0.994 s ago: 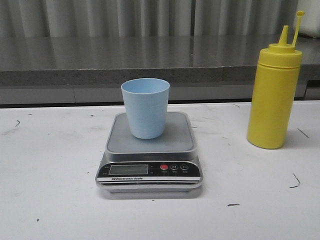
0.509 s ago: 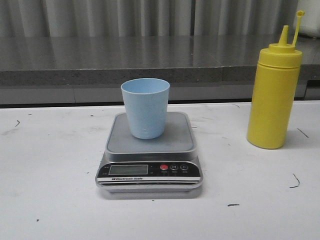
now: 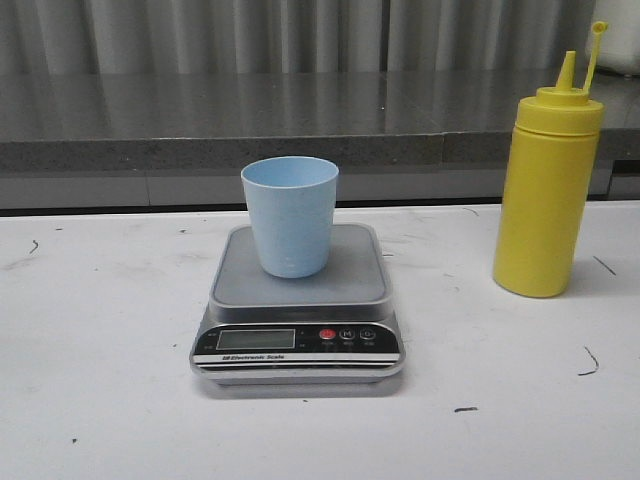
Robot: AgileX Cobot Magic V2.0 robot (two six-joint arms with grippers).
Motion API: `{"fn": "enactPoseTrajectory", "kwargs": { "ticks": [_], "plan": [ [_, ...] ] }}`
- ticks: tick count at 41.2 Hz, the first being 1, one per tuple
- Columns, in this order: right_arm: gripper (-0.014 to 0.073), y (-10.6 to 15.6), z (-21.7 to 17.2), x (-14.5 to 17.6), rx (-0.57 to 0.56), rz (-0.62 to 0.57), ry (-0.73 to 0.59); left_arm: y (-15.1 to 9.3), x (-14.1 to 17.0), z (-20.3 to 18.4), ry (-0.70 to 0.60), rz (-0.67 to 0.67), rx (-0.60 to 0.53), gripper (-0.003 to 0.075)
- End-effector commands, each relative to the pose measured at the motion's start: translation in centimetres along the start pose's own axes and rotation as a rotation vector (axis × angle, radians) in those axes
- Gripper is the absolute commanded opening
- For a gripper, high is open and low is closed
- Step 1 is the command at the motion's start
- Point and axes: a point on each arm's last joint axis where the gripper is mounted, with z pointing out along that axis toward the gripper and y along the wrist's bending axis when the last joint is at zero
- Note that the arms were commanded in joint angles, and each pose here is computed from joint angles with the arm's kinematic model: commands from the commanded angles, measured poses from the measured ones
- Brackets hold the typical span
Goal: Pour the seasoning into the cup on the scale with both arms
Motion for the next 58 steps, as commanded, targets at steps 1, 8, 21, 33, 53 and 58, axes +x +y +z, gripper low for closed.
{"fn": "enactPoseTrajectory", "kwargs": {
  "ticks": [1,8,21,33,53,58],
  "plan": [
    [-0.0069,0.04,-0.56,-1.32,-0.002,-0.01,-0.083,-0.03,-0.4,-0.11,-0.111,-0.019,0.015,-0.002],
    [-0.0069,0.04,-0.56,-1.32,-0.002,-0.01,-0.083,-0.14,-0.37,-0.1,-0.107,-0.021,0.035,-0.002],
    [-0.0069,0.04,-0.56,-1.32,-0.002,-0.01,-0.083,-0.22,-0.18,-0.09,-0.085,-0.02,0.049,-0.002],
    [-0.0069,0.04,-0.56,-1.32,-0.002,-0.01,-0.083,-0.22,-0.19,-0.09,-0.087,-0.02,0.05,-0.002],
    [-0.0069,0.04,-0.56,-1.32,-0.002,-0.01,-0.083,-0.22,-0.19,-0.09,-0.087,-0.02,0.05,-0.002],
    [-0.0069,0.04,-0.56,-1.32,-0.002,-0.01,-0.083,-0.22,-0.19,-0.09,-0.087,-0.02,0.05,-0.002]
  ]
}}
